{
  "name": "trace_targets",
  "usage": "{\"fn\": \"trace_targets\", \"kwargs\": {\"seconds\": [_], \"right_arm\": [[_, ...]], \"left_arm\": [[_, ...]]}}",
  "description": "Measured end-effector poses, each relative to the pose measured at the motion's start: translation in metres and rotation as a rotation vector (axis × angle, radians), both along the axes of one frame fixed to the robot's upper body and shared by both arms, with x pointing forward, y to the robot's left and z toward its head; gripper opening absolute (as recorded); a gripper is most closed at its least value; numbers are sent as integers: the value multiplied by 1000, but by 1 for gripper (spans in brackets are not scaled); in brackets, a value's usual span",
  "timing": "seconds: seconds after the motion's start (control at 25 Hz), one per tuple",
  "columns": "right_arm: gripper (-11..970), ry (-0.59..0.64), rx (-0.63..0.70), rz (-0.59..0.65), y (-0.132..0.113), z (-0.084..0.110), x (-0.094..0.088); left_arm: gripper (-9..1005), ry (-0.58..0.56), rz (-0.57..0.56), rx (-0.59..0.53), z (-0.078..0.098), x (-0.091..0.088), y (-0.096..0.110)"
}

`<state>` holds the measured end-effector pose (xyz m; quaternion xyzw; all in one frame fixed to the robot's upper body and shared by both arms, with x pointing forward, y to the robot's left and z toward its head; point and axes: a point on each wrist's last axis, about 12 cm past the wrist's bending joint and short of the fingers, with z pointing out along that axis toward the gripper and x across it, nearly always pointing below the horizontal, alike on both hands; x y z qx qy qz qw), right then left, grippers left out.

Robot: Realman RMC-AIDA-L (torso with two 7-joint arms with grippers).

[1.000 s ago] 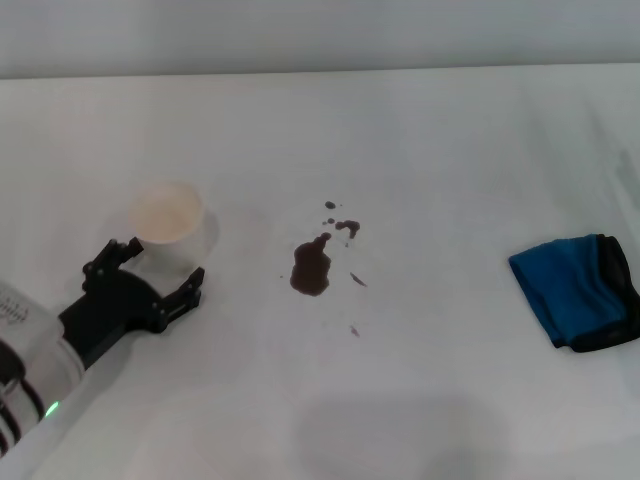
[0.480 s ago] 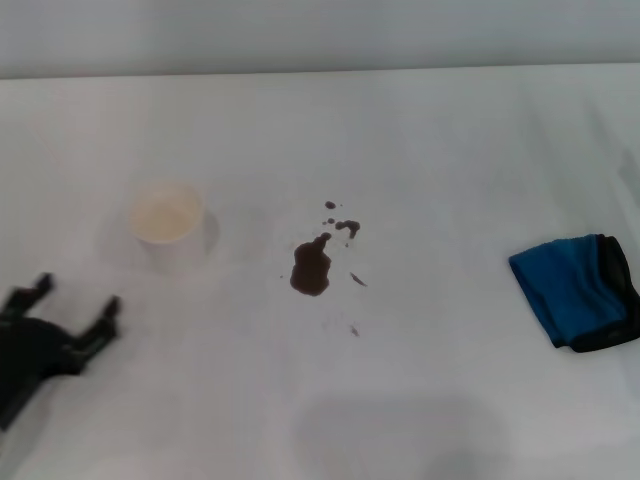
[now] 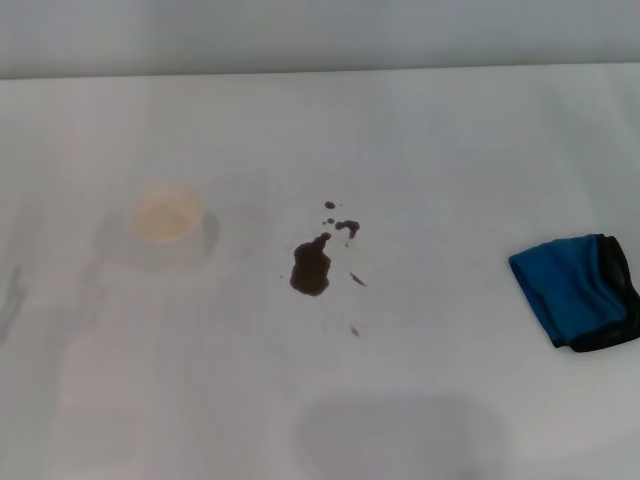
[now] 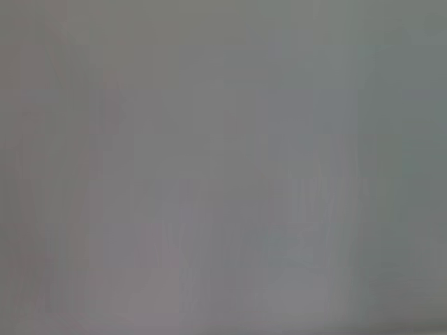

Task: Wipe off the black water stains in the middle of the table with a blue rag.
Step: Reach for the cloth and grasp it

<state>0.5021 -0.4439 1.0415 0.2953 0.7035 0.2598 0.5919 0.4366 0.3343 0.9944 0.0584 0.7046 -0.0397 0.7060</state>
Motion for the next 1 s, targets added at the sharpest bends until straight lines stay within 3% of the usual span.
{"fn": "trace_targets", "kwargs": {"seconds": [0.2,0.6,0.72,1.0], "right_arm": [[838,112,142,261,-12,36,20],[801,363,-41,753,8,112,41],[790,455,-138,812,23,126,45],[765,720,-418,753,71,136,54]], "left_arm": [[887,-60,31,-17,9,9,2],[888,-134,10,0,24,32,1],[888,-156,8,7,28,37,1],[888,-195,-3,24,35,43,2]]}}
